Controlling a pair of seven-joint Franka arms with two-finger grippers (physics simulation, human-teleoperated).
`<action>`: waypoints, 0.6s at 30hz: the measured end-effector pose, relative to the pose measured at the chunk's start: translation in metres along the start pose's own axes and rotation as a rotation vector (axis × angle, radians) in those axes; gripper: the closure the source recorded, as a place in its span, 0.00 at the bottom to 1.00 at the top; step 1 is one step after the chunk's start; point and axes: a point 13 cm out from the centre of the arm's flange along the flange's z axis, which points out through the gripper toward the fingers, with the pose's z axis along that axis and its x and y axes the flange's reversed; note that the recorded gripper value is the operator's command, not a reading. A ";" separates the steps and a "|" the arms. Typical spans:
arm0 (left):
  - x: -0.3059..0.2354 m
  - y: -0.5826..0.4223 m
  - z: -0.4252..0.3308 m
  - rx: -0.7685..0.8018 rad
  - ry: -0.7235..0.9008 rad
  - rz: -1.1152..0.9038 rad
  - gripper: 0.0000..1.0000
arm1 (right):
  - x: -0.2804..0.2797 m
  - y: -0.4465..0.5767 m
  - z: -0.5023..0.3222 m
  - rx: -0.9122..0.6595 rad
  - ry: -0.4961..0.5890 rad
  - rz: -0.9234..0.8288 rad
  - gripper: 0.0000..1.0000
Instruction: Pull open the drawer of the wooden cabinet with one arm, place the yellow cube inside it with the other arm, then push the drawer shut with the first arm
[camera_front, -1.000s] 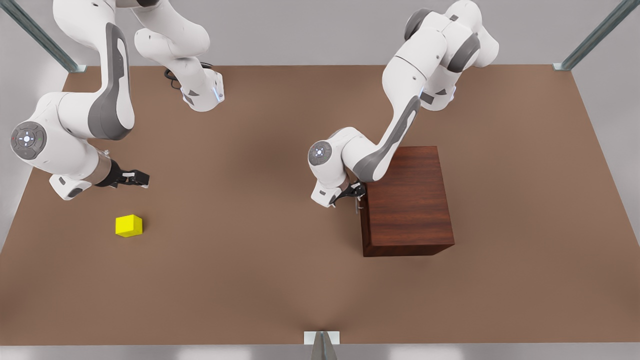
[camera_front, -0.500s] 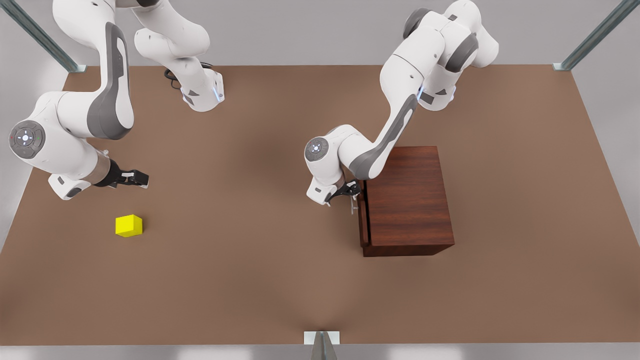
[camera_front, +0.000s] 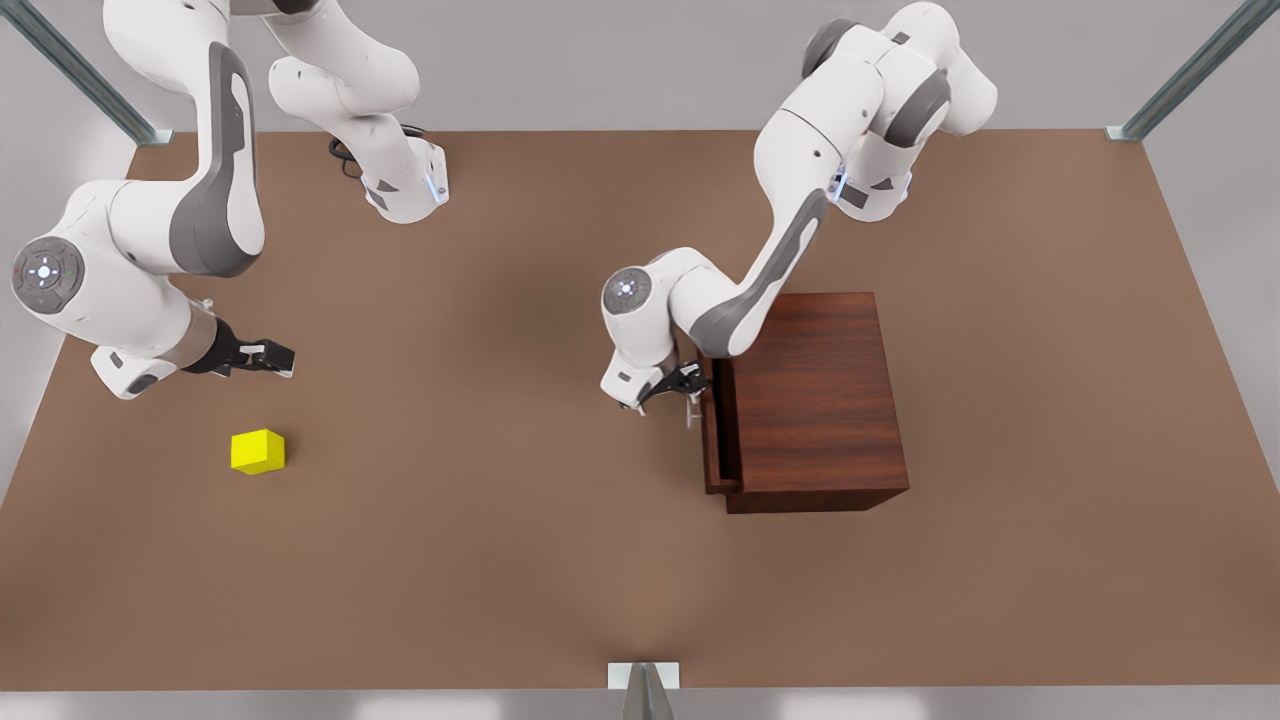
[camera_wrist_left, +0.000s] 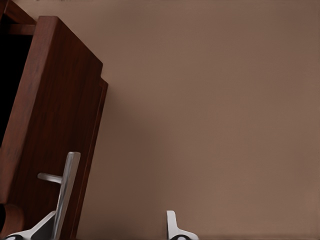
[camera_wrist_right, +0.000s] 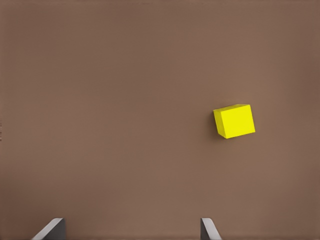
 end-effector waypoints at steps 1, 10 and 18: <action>0.001 -0.002 0.000 0.004 -0.002 0.000 0.00 | 0.000 0.000 0.000 0.000 0.000 -0.001 0.00; 0.003 -0.022 -0.004 0.037 -0.014 0.005 0.00 | 0.000 -0.001 -0.001 -0.001 -0.002 0.002 0.00; 0.004 -0.028 -0.008 0.050 -0.017 0.010 0.00 | -0.001 -0.001 -0.001 -0.001 -0.002 0.003 0.00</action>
